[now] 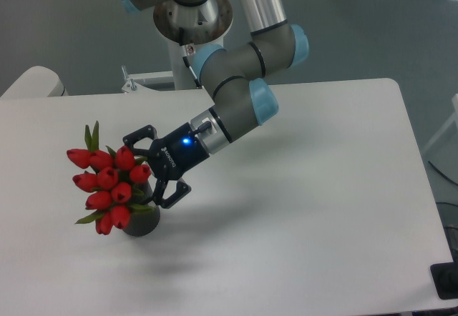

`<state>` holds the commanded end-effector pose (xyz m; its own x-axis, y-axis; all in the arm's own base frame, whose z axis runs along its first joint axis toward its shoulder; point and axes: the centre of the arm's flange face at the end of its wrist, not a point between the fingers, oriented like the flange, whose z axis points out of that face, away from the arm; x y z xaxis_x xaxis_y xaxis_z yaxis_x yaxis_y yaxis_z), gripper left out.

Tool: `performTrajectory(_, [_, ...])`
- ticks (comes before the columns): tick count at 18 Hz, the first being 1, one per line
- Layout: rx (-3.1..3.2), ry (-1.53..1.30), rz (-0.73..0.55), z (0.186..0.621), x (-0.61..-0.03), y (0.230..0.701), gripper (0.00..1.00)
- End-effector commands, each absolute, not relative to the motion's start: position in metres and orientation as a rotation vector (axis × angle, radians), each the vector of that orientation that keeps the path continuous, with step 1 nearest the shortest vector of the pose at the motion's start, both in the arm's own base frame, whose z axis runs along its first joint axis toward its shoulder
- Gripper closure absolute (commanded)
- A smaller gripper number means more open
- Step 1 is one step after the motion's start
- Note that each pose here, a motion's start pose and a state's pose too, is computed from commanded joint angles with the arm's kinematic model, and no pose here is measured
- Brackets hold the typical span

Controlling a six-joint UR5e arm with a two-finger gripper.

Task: Insert the flowers into the vase
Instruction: 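Withdraw the open gripper away from the tulips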

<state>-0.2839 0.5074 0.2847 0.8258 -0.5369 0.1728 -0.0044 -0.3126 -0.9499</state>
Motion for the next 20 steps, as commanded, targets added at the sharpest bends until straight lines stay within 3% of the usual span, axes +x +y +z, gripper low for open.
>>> performTrajectory(9, [-1.868, 0.421, -0.390, 0.321, -0.318, 0.479, 0.00])
performTrajectory(11, [-1.894, 0.449, -0.300, 0.331, -0.343, 0.474, 0.00])
performTrajectory(20, [-1.968, 0.225, -0.095, 0.354, -0.453, 0.384, 0.00])
